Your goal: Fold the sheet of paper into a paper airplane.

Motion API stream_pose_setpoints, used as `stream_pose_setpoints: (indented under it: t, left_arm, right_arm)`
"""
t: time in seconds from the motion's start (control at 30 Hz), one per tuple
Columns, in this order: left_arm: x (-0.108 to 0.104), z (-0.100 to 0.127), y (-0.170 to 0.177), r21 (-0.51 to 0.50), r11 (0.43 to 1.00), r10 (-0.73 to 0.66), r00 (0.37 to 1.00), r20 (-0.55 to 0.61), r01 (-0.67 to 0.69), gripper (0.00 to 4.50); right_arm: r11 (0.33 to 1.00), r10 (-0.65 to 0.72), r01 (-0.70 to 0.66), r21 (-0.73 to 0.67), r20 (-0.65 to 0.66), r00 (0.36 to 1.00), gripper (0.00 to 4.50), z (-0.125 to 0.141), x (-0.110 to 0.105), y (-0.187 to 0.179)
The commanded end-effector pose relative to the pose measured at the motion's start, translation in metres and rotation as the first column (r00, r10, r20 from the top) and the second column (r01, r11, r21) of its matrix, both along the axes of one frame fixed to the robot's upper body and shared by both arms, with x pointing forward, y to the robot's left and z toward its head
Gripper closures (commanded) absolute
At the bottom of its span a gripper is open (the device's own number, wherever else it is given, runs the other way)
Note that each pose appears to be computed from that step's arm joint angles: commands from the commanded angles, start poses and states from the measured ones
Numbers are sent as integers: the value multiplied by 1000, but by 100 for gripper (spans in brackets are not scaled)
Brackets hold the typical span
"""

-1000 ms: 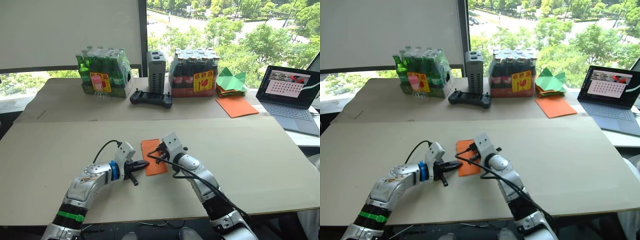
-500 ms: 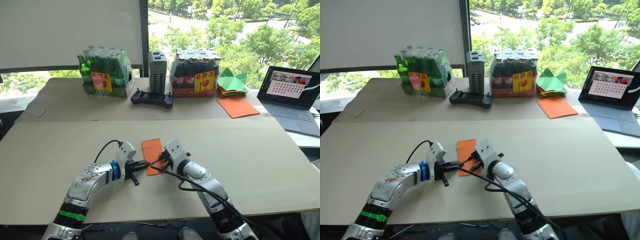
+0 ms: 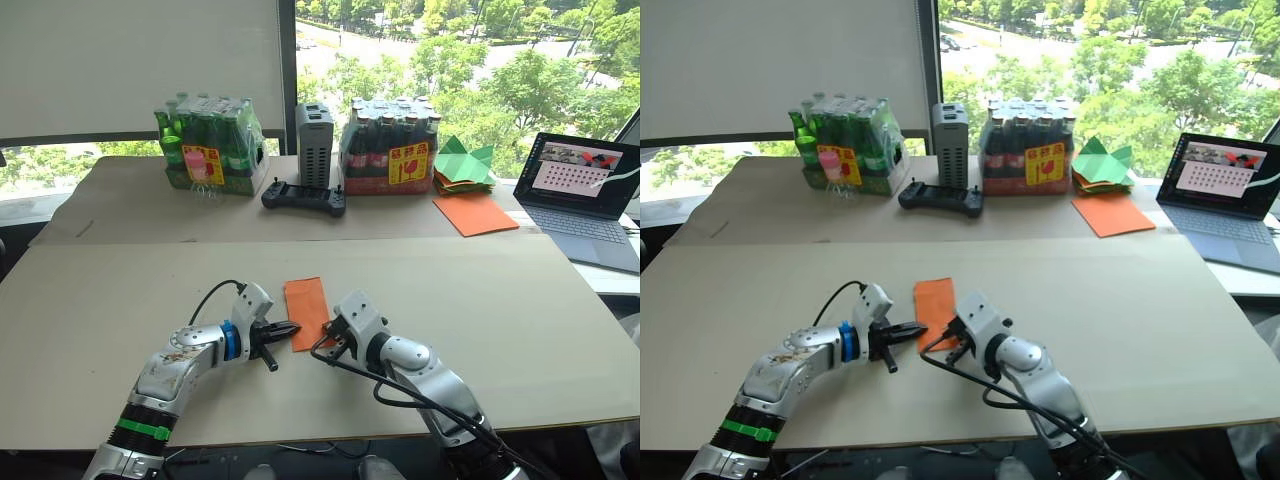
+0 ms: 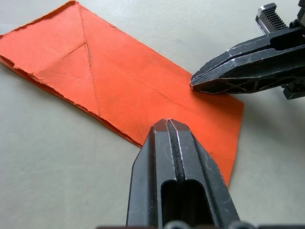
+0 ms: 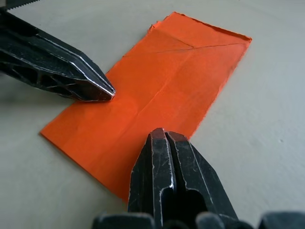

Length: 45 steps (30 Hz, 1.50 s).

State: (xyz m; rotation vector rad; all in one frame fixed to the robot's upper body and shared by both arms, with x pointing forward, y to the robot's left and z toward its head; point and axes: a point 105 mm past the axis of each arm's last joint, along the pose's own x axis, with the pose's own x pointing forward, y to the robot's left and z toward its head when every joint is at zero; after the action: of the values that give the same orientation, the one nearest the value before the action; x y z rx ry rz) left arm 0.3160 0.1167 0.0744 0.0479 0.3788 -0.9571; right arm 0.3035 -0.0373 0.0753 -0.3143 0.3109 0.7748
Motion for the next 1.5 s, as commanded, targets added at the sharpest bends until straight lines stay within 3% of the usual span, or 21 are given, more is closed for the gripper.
stream_pose_setpoints:
  t: [0.03, 0.33, 0.67, 0.8, 0.9, 1.03, 1.17, 1.5]
  left_arm:
    - [-2, -9, 1, 27, 1000, -4, 999, -33, 5, 450]
    - [-2, -9, 1, 28, 1000, -3, 999, -33, 4, 450]
    - [-2, -8, 1, 29, 1000, -6, 1000, -29, 7, 450]
    - [-2, -5, 0, 20, 1000, -9, 1000, -26, 10, 450]
    - [-4, 8, -5, -40, 999, -35, 999, -2, 35, 450]
    - [-3, 27, -8, -140, 990, -31, 999, -14, 29, 450]
    - [-4, 40, -9, -178, 983, -35, 999, -11, 32, 450]
    - [-8, 52, 3, -187, 982, -23, 1000, -5, 21, 450]
  right_arm:
    - [999, 18, -24, -42, -152, 988, 448, -30, -15, -8]
    - [996, 74, -83, -35, -205, 976, 448, -28, -26, -14]
    - [994, 97, -104, -27, -188, 977, 448, -16, -22, -21]
    - [996, 88, -92, -20, -124, 988, 448, 3, -10, -25]
    - [996, 88, -88, 10, -48, 995, 448, 28, 1, -29]
    - [989, 75, -82, 122, 60, 995, 448, 61, 13, -28]
    - [972, -25, -8, 235, 135, 991, 448, 86, 30, -37]
    - [968, -77, 40, 249, 143, 987, 448, 83, 39, -42]
